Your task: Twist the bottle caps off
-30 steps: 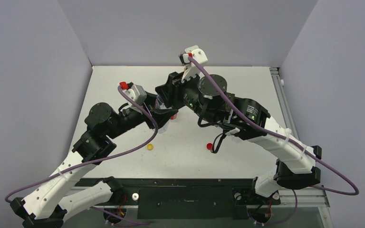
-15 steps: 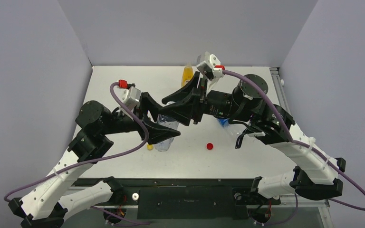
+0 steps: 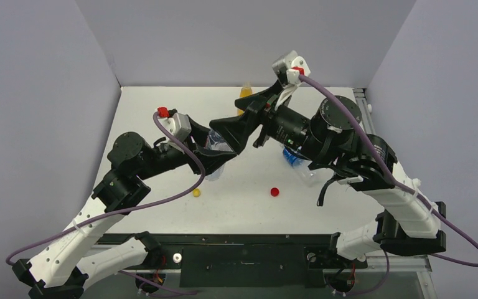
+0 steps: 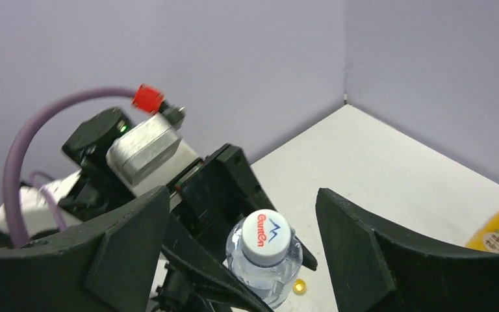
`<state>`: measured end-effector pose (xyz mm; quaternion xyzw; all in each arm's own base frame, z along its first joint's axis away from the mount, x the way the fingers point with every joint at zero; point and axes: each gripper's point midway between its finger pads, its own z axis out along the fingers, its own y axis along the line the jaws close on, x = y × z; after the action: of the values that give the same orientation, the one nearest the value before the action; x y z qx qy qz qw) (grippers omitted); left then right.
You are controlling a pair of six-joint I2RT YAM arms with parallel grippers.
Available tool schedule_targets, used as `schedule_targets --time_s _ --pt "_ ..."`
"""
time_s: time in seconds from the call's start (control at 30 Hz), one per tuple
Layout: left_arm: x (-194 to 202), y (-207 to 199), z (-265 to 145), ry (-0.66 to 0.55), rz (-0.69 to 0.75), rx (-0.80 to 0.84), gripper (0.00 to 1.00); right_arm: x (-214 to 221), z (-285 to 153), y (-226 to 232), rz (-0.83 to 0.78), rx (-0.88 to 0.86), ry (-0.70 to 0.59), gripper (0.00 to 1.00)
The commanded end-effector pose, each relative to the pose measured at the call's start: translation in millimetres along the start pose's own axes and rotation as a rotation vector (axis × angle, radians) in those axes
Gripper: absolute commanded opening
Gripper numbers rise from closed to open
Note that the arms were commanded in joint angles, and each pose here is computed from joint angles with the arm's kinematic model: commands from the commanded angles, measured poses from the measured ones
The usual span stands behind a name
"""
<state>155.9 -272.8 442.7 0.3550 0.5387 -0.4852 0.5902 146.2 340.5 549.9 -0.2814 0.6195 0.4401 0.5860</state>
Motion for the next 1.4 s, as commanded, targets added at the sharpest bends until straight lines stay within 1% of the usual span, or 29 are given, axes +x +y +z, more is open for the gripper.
schedule_targets --time_s 0.0,0.13,0.17,0.3,0.43,0.47,0.5,0.53,0.57,0.6,0.63,0.67,0.7,0.73,0.77,0.8,0.87,0.9,0.93,0.97,1.0,1.03,1.07,1.2,1.3,1.37 --pt "-13.0 28.8 -4.1 -0.046 0.108 -0.153 0.03 10.8 15.4 -44.1 0.031 0.286 0.029 0.75" --pt "-14.2 35.2 -4.3 -0.051 0.117 -0.187 0.02 15.6 21.2 -55.3 0.032 0.36 0.036 0.64" --pt "-14.9 35.7 -4.4 -0.053 0.116 -0.19 0.02 17.0 22.1 -56.3 0.032 0.366 0.039 0.63" --pt "-14.6 37.4 -4.7 -0.055 0.111 -0.2 0.02 22.7 28.4 -54.2 0.041 0.357 0.046 0.57" --pt "-11.8 44.1 -4.7 -0.044 0.108 -0.232 0.02 25.6 32.6 -50.8 0.048 0.337 0.047 0.46" --pt "-11.0 44.9 -4.5 -0.041 0.108 -0.236 0.02 26.2 33.1 -50.9 0.05 0.338 0.048 0.41" --pt "-10.2 46.4 -4.3 -0.039 0.108 -0.242 0.02 26.4 33.8 -50.9 0.052 0.338 0.047 0.38" --pt "-9.8 47.0 -4.4 -0.038 0.108 -0.245 0.02 26.7 34.2 -50.9 0.052 0.337 0.047 0.32" --pt "-9.3 47.7 -4.0 -0.035 0.105 -0.249 0.02 27.4 34.9 -50.2 0.052 0.334 0.048 0.28" --pt "-9.4 48.2 -4.1 -0.035 0.104 -0.252 0.02 28.2 35.1 -50.0 0.051 0.332 0.051 0.23" --pt "-9.7 49.3 -4.0 -0.036 0.102 -0.257 0.02 29.6 36.0 -49.9 0.05 0.329 0.055 0.21" --pt "-9.7 49.0 -3.9 -0.036 0.098 -0.255 0.02 30.9 35.9 -49.9 0.043 0.326 0.062 0.15" --pt "-10.8 46.3 -3.3 -0.041 0.087 -0.243 0.01 31.4 35.4 -49.3 0.04 0.317 0.067 0.11" --pt "-11.8 43.9 -3.1 -0.045 0.082 -0.233 0.02 32.0 34.6 -48.6 0.027 0.307 0.074 0.02" --pt "-14.4 36.9 -3.2 -0.058 0.069 -0.201 0.02 29.4 31.9 -44.8 0.024 0.276 0.074 0.0" --pt "-15.8 32.0 -2.9 -0.065 0.061 -0.177 0.02 30.8 31.7 -43.1 0.004 0.253 0.079 0.0" --pt "-25.9 5.5 -3.5 -0.104 0.046 -0.047 0.01 28.5 27.0 -29.6 -0.02 0.139 0.077 0.0" --pt "-26.3 -3.4 -3.6 -0.105 0.01 -0.005 0.01 22.3 17.5 -14.5 -0.032 0.029 0.07 0.0" --pt "-25.9 -17.7 -4.4 -0.097 -0.004 0.071 0.01 25.3 18.1 -7.1 -0.036 -0.026 0.065 0.0" --pt "-27.3 -26.3 -5.3 -0.091 -0.036 0.11 0.01 30.2 9.9 5.7 -0.036 -0.126 0.075 0.0" --pt "-27.2 -39.1 -7.2 -0.075 -0.045 0.177 0.02 15.3 -2.3 21.4 -0.035 -0.23 0.028 0.0" --pt "-27.1 -44.3 -7.8 -0.067 -0.069 0.201 0.02 20.9 -3.6 25.9 -0.024 -0.269 0.035 0.0" --pt "-29.4 -51.0 -9.1 -0.062 -0.082 0.231 0.02 10.4 -13.4 35.8 -0.025 -0.336 -0.001 0.0" --pt "-36.5 -63.2 -12.7 -0.061 -0.098 0.288 0.01 18.1 -22.7 53.1 -0.01 -0.465 0.02 0.0" --pt "-35.6 -68.7 -14.3 -0.049 -0.102 0.317 0.01 25.7 -23.0 55.0 -0.011 -0.482 0.059 0.0" --pt "-33.2 -66.4 -13.8 -0.045 -0.097 0.306 0.01 29.9 -19.6 47.6 -0.015 -0.439 0.078 0.15"
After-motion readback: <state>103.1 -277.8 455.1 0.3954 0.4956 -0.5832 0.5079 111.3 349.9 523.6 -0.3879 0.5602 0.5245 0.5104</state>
